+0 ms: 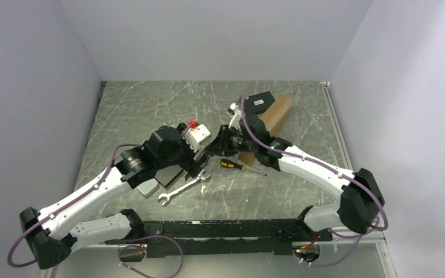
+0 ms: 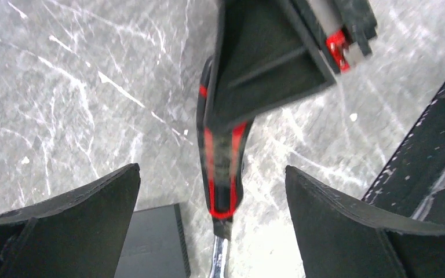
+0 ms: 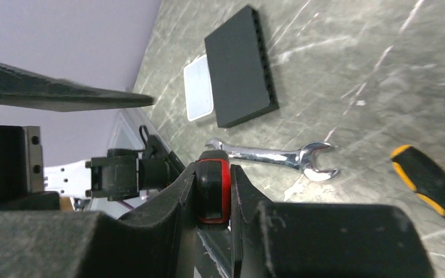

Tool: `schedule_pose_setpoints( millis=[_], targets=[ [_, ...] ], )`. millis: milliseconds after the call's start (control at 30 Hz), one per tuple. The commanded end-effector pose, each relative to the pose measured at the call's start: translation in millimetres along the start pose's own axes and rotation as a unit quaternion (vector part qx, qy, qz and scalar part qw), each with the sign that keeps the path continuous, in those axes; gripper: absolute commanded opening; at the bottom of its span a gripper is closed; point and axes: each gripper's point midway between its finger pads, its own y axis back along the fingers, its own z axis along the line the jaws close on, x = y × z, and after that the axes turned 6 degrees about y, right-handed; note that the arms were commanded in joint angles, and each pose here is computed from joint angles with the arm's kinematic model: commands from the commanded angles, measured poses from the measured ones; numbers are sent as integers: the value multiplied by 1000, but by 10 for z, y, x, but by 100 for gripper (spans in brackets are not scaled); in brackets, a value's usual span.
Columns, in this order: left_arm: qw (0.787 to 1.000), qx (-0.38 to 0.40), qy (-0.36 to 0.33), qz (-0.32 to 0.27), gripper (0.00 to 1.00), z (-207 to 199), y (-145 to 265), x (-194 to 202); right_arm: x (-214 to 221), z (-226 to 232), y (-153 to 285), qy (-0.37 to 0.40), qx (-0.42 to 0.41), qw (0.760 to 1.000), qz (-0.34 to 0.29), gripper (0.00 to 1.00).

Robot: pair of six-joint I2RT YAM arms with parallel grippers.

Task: Unpack the express box

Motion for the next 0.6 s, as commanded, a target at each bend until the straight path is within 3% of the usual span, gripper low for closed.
schedule_pose_setpoints(
  millis=[0,300,567],
  targets=[
    [995,37,22,-92,99,-104,240,-381,-570,129,416,6,-23,992,-122,0],
    [993,88,37,-70,100,-240,146,-407,-864,207,1078,36,-6,979,-201,0],
    [992,84,40,-83,97,-195,142,-459,-823,336,975,55,-35,983,-170,0]
  ],
)
